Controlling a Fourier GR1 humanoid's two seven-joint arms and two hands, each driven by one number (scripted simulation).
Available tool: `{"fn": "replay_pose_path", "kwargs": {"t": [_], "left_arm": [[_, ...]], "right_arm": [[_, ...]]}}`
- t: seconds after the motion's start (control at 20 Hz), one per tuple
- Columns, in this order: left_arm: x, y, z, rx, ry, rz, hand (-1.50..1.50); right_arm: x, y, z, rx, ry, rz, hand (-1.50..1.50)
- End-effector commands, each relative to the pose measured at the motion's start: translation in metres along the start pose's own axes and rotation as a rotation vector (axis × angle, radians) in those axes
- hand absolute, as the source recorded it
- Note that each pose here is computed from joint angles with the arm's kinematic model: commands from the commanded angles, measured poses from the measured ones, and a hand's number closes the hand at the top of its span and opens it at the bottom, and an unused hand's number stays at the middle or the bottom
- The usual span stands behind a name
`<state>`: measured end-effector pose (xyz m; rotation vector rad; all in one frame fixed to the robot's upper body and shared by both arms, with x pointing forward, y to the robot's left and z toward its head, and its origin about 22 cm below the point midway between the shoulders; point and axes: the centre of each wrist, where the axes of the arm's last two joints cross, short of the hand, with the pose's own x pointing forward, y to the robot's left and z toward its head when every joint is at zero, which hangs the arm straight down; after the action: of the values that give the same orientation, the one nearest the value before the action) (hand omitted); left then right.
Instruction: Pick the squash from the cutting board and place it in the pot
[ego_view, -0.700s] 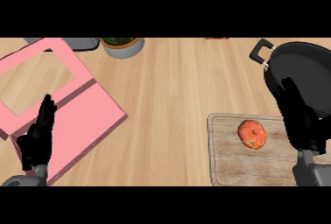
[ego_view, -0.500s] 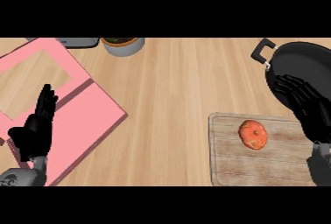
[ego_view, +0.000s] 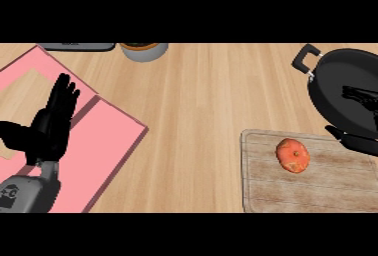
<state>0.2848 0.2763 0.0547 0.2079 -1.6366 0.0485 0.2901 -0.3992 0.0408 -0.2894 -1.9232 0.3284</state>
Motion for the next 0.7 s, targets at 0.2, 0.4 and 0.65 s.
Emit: {"fn": "replay_pose_path", "kwargs": {"t": [0.2,0.4,0.65], "left_arm": [[0.025,-0.011,-0.010,-0.001,0.031,0.026,0.00],[0.034,0.007,-0.014,-0.011,0.029,0.023,0.00],[0.027,0.012,-0.005,0.005,0.027,0.014,0.00]], "right_arm": [[0.010,-0.051,-0.019,0.175,-0.178,0.030,-1.50],[0.031,-0.057,-0.031,0.403,-0.051,0.165,-1.50],[0.061,-0.035,-0.047,0.654,0.056,0.359,-1.50]]}}
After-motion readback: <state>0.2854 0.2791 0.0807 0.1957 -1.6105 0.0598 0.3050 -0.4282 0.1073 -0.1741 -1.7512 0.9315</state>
